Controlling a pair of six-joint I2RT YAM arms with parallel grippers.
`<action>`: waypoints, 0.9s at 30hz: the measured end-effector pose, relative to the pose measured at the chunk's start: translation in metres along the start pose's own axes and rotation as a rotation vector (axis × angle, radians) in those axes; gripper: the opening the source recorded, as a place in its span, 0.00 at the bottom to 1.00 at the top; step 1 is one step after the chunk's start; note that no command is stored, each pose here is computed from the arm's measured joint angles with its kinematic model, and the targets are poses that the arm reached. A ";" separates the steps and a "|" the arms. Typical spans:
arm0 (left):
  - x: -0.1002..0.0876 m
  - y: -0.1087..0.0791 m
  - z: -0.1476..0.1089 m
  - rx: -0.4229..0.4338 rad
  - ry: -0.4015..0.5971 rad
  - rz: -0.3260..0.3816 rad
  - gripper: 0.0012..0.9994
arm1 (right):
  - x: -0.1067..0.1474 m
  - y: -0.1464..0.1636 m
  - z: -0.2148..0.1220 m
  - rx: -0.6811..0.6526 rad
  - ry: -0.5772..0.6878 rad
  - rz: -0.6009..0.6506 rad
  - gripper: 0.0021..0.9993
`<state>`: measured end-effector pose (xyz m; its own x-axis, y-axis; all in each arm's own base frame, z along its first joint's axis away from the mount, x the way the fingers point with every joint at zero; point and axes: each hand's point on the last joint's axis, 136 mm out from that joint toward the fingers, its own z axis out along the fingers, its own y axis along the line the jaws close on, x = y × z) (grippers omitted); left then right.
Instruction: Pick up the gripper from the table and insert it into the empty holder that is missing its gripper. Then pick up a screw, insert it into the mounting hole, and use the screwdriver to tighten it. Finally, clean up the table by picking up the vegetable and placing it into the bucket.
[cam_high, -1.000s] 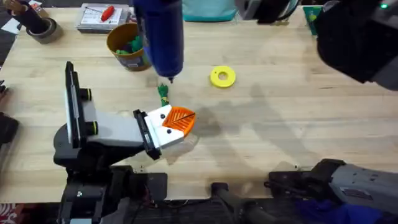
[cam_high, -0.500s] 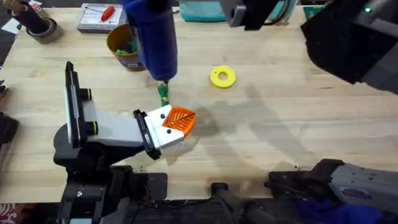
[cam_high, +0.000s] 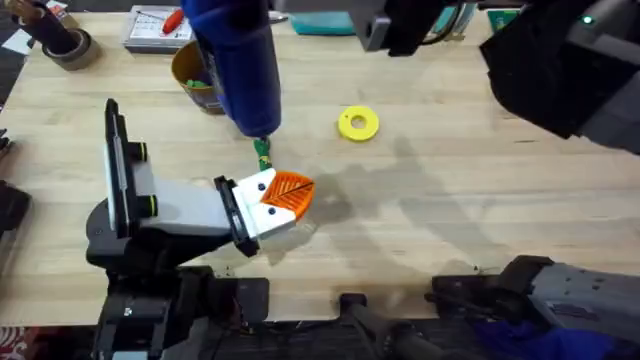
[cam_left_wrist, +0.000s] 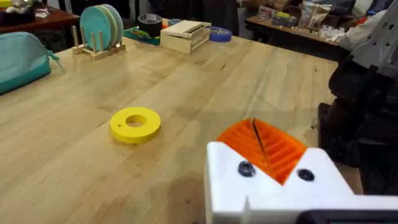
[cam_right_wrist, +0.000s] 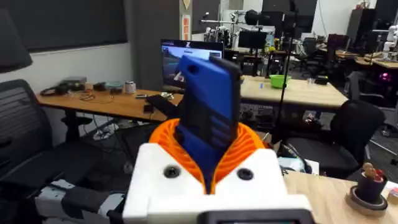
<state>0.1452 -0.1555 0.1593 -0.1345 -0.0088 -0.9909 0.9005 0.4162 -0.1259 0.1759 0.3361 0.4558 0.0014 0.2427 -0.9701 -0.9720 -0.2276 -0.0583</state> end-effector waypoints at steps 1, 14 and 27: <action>0.000 0.000 0.000 0.000 0.000 0.000 0.01 | 0.000 0.000 0.000 0.000 0.000 0.000 0.02; 0.000 0.000 0.000 0.000 0.000 0.000 0.01 | 0.018 -0.013 0.003 0.009 0.021 0.042 0.02; 0.000 0.000 0.000 0.000 0.000 0.000 0.01 | 0.023 -0.016 0.003 0.004 0.024 0.044 0.02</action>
<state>0.1453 -0.1555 0.1593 -0.1345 -0.0088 -0.9909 0.9004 0.4165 -0.1259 0.1907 0.3488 0.4350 -0.0354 0.2101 -0.9770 -0.9721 -0.2339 -0.0151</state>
